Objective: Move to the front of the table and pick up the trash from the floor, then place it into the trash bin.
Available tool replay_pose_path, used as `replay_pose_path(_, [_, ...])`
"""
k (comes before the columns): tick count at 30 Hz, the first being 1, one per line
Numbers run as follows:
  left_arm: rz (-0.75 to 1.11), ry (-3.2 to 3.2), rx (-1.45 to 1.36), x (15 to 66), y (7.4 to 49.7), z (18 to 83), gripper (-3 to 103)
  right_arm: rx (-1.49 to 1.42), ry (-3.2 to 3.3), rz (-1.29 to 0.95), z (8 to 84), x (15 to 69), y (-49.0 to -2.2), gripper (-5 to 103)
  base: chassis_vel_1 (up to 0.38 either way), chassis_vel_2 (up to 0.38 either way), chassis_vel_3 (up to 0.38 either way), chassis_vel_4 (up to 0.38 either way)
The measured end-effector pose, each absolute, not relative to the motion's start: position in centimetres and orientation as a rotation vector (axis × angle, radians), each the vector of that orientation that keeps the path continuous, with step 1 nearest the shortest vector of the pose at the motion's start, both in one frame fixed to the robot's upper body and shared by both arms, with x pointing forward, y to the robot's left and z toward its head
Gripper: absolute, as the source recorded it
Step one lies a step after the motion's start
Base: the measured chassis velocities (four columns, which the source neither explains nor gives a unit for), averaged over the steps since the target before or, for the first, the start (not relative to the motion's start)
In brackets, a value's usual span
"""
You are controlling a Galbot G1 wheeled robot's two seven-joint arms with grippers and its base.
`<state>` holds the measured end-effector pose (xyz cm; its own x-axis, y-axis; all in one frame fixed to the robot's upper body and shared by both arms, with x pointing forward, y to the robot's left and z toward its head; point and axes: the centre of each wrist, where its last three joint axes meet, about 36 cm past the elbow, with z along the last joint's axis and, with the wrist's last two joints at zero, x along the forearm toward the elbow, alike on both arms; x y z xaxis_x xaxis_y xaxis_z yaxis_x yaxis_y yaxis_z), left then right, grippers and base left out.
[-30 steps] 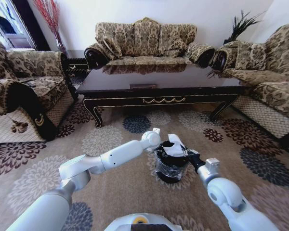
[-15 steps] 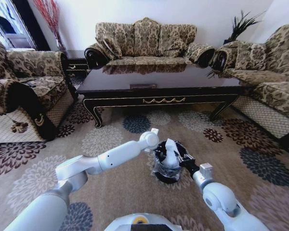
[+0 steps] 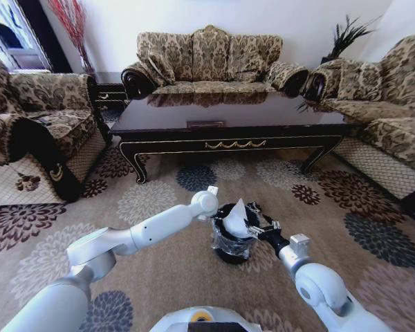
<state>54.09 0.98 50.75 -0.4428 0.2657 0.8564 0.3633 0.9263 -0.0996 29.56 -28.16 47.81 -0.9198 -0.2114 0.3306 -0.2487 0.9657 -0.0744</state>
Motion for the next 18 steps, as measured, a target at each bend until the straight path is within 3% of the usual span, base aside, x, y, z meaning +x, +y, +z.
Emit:
replay_pose_path(2, [-0.117, -2.058, -0.449, 54.1, 1.1, 50.8, 4, 0.336, -2.791, 0.178, 47.7, 29.5, -28.1, 99, 0.000, 0.000, 0.000, 0.000])
replay_pose_path(6, [-0.109, -2.062, -0.444, 54.1, 1.7, 51.0, 4, 0.306, -2.721, -0.018, 49.0, 29.5, -27.2, 100, 0.000, 0.000, 0.000, 0.000])
replay_pose_path(13, [-0.105, -2.062, -0.403, 54.0, 3.7, 50.1, 4, 0.209, -2.780, 0.048, 48.1, 31.2, -29.0, 100, 0.000, 0.000, 0.000, 0.000])
replay_pose_path(18, [-0.070, -2.089, -0.346, 53.6, 7.1, 49.1, 4, 0.176, -2.766, -0.080, 47.9, 32.6, -29.9, 100, 0.000, 0.000, 0.000, 0.000])
